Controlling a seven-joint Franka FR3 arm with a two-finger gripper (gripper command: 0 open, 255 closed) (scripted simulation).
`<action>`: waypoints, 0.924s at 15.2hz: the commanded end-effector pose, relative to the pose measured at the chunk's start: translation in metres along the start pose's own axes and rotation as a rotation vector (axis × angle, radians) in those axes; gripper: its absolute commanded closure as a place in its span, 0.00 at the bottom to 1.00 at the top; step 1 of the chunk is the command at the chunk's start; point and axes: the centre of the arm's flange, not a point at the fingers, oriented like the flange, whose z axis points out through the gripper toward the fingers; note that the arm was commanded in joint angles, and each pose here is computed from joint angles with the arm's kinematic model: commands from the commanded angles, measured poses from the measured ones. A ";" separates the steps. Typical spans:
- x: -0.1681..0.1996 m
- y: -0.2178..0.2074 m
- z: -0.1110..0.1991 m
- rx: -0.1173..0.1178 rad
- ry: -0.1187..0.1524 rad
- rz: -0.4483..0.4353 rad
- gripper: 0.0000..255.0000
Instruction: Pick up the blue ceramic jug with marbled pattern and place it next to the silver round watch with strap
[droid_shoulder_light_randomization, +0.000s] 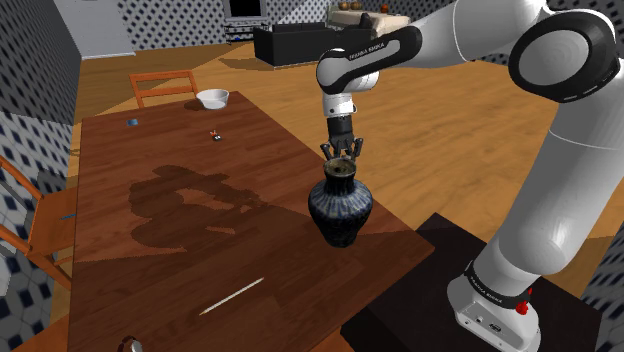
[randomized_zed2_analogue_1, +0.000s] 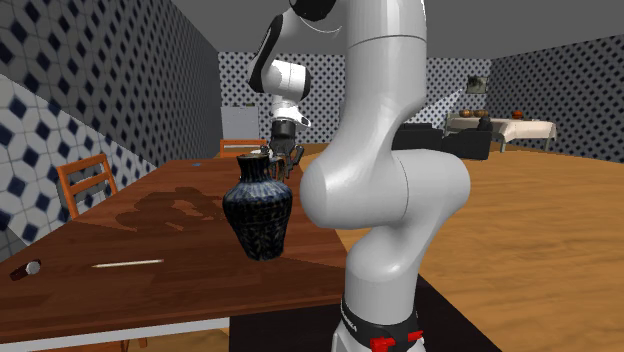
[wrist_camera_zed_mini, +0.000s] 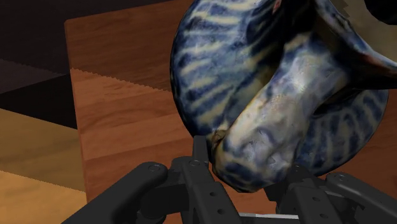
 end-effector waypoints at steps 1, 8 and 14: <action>0.000 0.000 0.000 0.000 0.000 0.000 1.00; -0.010 0.000 -0.019 0.000 0.000 0.000 1.00; -0.025 0.001 -0.047 0.000 0.000 0.000 1.00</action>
